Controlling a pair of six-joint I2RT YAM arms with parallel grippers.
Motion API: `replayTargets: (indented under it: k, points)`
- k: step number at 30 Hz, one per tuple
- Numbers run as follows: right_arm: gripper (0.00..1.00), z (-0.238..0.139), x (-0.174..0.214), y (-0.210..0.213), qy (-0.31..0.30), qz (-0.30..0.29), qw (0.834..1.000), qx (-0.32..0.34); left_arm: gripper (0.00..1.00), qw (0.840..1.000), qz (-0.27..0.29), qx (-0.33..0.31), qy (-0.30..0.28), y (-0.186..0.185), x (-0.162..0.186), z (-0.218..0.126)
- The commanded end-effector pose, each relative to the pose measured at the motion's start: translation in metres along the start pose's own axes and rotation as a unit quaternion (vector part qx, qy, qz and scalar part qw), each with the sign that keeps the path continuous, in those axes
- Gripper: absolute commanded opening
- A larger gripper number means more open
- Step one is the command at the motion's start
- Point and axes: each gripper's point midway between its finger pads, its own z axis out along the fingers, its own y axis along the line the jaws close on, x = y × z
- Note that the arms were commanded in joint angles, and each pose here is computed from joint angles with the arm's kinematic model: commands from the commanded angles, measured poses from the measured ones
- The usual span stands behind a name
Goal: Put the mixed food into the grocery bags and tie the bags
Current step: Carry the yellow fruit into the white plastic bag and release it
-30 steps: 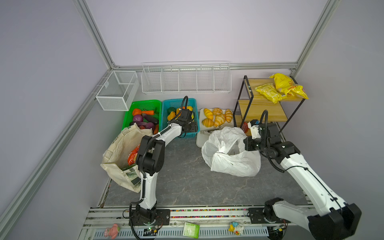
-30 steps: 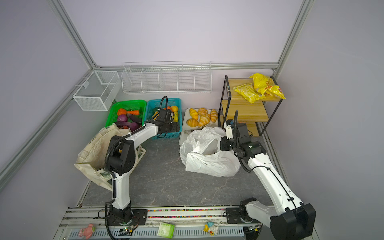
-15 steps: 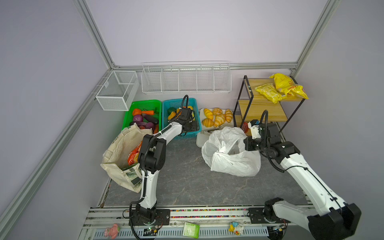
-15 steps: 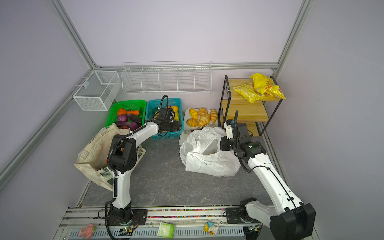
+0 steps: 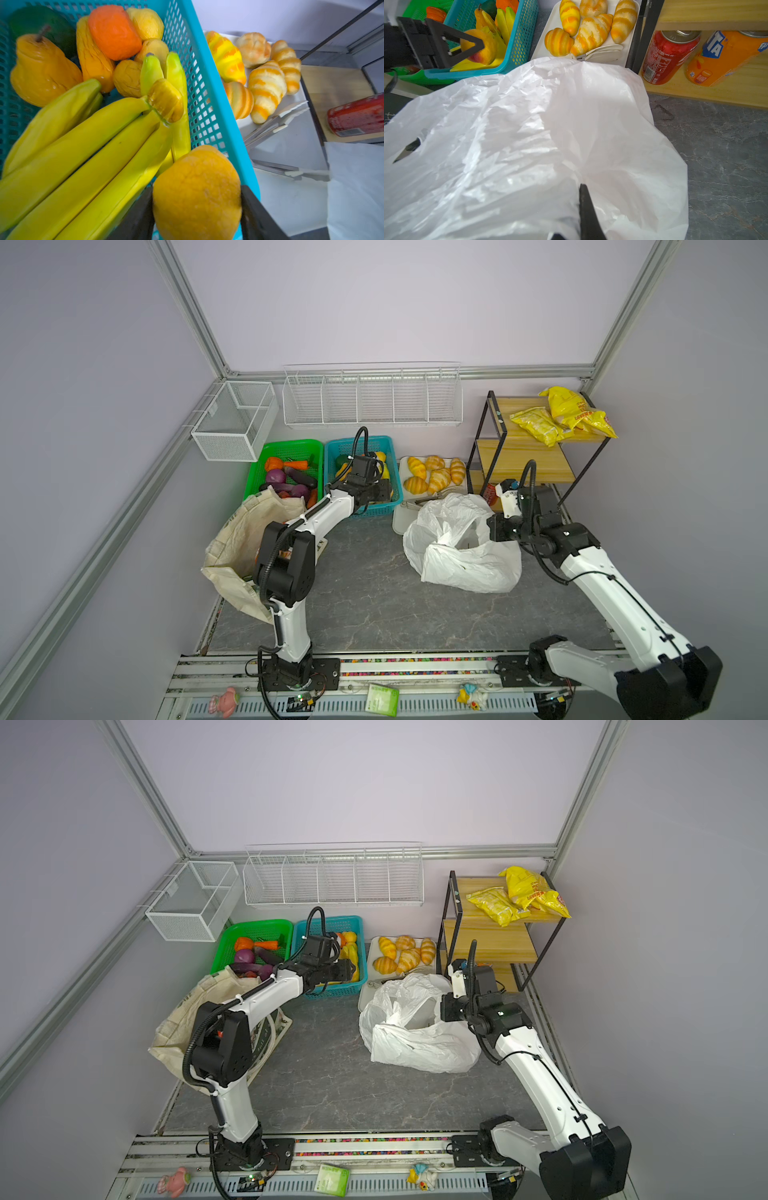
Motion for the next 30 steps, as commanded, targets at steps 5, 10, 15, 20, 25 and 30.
replayTargets:
  k: [5,10,15,20,25,30]
  points:
    - [0.06,0.004,0.002,0.000,0.001,0.004,1.000,-0.007,0.45,0.996,-0.020,0.066,-0.062,-0.022,-0.006,-0.062]
    - [0.06,0.006,0.001,0.002,0.003,0.004,1.000,-0.010,0.45,0.990,0.016,0.116,-0.072,-0.050,0.035,-0.126]
    - [0.06,0.007,-0.002,0.001,-0.001,0.002,1.000,-0.008,0.44,0.975,0.062,0.197,-0.076,-0.094,0.084,-0.181]
    - [0.06,0.012,-0.004,0.003,0.002,0.004,1.000,-0.013,0.45,0.940,0.099,0.306,-0.110,-0.153,0.100,-0.214]
    - [0.06,0.007,-0.003,0.005,-0.005,0.005,1.000,-0.019,0.46,0.942,0.131,0.304,-0.063,-0.179,0.113,-0.171]
    - [0.06,0.000,-0.003,0.004,-0.011,0.007,1.000,-0.017,0.54,0.947,0.137,0.286,-0.040,-0.198,0.116,-0.123]
